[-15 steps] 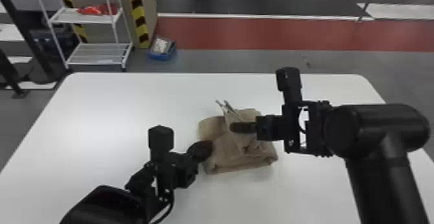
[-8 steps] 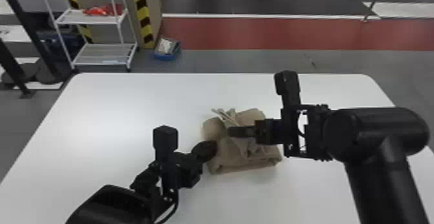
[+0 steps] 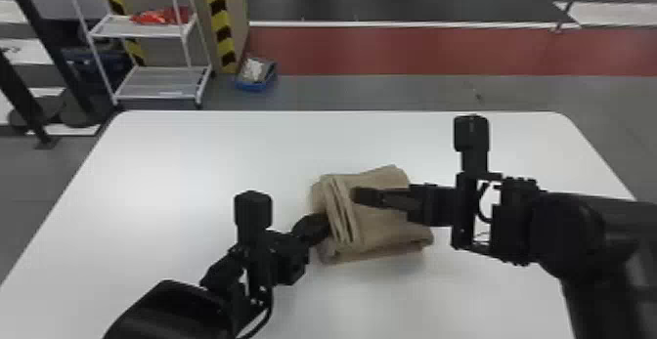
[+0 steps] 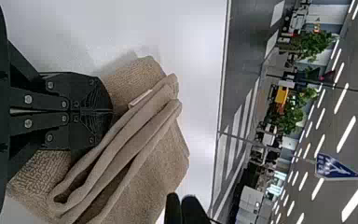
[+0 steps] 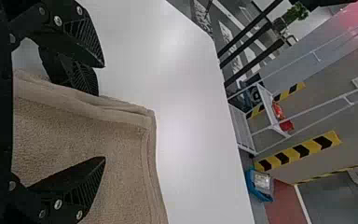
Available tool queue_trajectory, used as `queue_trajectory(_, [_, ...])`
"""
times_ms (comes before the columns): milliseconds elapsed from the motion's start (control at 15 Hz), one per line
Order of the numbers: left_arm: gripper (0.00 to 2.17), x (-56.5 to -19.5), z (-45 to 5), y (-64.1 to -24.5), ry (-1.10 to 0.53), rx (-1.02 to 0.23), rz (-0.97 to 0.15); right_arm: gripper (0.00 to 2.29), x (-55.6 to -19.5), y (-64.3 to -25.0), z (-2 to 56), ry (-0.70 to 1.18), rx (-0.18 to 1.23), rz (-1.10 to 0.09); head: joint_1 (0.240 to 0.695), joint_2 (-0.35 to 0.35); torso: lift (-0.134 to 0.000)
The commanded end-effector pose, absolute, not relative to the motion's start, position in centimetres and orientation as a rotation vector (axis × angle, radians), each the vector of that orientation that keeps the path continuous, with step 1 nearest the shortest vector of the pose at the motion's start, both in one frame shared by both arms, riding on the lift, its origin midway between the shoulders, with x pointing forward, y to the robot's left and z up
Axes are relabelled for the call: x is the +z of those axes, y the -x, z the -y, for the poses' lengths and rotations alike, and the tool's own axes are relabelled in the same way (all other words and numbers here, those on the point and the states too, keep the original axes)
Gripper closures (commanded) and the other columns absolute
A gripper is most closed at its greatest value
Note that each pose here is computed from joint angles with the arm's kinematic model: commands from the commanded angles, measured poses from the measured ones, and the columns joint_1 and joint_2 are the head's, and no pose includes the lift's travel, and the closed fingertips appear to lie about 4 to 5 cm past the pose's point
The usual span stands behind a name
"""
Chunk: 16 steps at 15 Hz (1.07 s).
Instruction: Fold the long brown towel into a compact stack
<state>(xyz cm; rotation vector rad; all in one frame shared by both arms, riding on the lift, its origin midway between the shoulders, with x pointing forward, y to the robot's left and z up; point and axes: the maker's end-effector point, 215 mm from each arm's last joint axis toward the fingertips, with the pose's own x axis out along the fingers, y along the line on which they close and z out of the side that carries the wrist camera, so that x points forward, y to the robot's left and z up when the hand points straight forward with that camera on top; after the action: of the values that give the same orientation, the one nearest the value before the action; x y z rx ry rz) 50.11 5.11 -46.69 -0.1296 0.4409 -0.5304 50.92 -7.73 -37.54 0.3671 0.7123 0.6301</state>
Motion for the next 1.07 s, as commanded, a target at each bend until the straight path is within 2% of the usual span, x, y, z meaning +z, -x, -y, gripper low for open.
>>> queue_trajectory(0, [1.42, -46.7, -5.2, -50.1, 0.131, -0.527, -0.438, 0.1, -36.8, -49.3, 10.9, -0.397, 0.61, -0.663, 0.695, -0.023, -0.125])
queue_trajectory(67, [1.42, -46.7, -5.2, -50.0, 0.133, -0.526, -0.438, 0.26, -36.4, -48.6, 11.9, -0.412, 0.612, -0.641, 0.695, -0.032, -0.125])
queue_trajectory(133, [1.42, -46.5, -5.2, -50.1, 0.131, -0.523, -0.433, 0.66, -35.6, -48.2, 13.0, -0.409, 0.612, -0.601, 0.695, -0.043, -0.125])
queue_trajectory(200, [1.42, -46.5, -5.4, -50.1, 0.132, -0.519, -0.429, 1.56, -35.8, -47.3, 14.0, -0.405, 0.613, -0.598, 0.695, -0.063, -0.125])
queue_trajectory(267, [1.42, -46.4, -5.5, -50.0, 0.132, -0.517, -0.427, 2.18, -36.2, -46.3, 15.0, -0.382, 0.612, -0.61, 0.695, -0.072, -0.125])
queue_trajectory(333, [1.42, -46.3, -5.8, -50.1, 0.132, -0.512, -0.426, 2.24, -36.8, -45.2, 15.9, -0.345, 0.601, -0.607, 0.695, -0.083, -0.125])
queue_trajectory(667, [1.42, -46.3, -6.1, -50.3, 0.127, -0.496, -0.421, 2.24, -39.9, -41.1, 16.8, -0.335, 0.608, -0.577, 0.695, -0.125, -0.125])
queue_trajectory(1000, [1.42, -46.2, -6.2, -50.5, 0.126, -0.495, -0.42, 2.24, -42.5, -40.5, 17.9, -0.33, 0.577, -0.579, 0.695, -0.138, -0.125])
